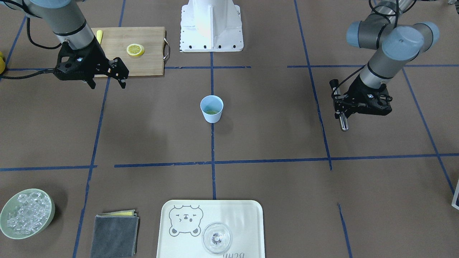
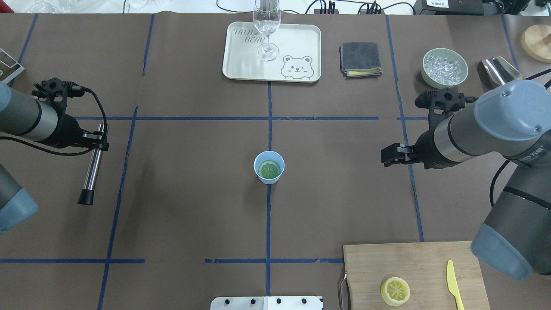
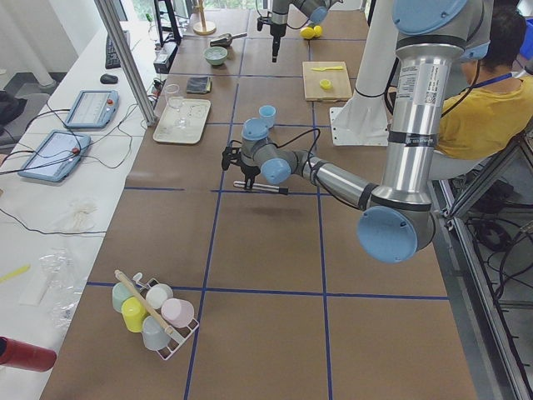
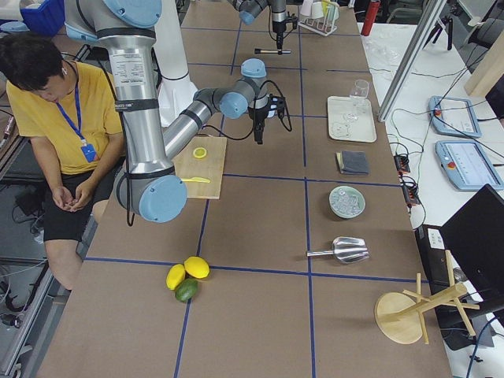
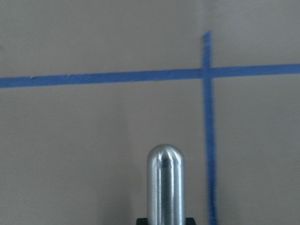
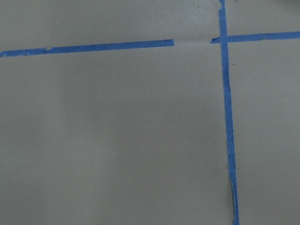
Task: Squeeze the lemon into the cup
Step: 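Carry the steel muddler upright with the left gripper over the blue cup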
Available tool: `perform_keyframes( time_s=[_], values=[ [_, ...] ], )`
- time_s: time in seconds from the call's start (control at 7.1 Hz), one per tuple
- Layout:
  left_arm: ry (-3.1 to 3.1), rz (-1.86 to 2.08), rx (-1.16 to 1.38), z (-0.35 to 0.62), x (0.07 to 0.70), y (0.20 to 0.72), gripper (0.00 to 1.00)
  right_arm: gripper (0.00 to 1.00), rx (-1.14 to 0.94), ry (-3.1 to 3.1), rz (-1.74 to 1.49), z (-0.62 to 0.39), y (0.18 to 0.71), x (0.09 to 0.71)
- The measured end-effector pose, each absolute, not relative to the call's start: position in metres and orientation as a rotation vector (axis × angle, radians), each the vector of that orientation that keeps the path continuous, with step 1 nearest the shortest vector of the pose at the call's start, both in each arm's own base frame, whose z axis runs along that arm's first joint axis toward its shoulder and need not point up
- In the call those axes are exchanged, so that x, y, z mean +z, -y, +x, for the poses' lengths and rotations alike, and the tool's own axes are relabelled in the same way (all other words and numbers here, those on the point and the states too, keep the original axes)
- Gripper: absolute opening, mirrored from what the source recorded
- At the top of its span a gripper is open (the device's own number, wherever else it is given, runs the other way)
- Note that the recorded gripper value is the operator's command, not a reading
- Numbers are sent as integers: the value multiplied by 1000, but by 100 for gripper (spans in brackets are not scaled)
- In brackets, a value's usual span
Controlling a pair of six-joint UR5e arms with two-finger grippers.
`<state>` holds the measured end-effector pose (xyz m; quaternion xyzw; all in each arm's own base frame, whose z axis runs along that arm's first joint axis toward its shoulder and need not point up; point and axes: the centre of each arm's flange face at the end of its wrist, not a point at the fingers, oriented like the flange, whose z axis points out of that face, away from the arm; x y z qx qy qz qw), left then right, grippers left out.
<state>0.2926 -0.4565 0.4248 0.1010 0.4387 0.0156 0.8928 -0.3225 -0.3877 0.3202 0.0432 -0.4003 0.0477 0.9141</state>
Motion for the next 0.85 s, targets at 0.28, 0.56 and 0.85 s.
perform_keyframes(
  time_s=[0.28, 0.56, 0.85],
  values=[
    [-985, 368, 22, 268, 347, 434, 0, 100, 98, 829, 95, -319, 387, 318],
    [-1055, 552, -26, 279, 266, 413, 0, 100, 96, 830, 98, -318, 387, 317],
    [-1122, 719, 26, 330, 190, 396, 0, 100, 100, 824, 99, -315, 388, 320]
  ],
)
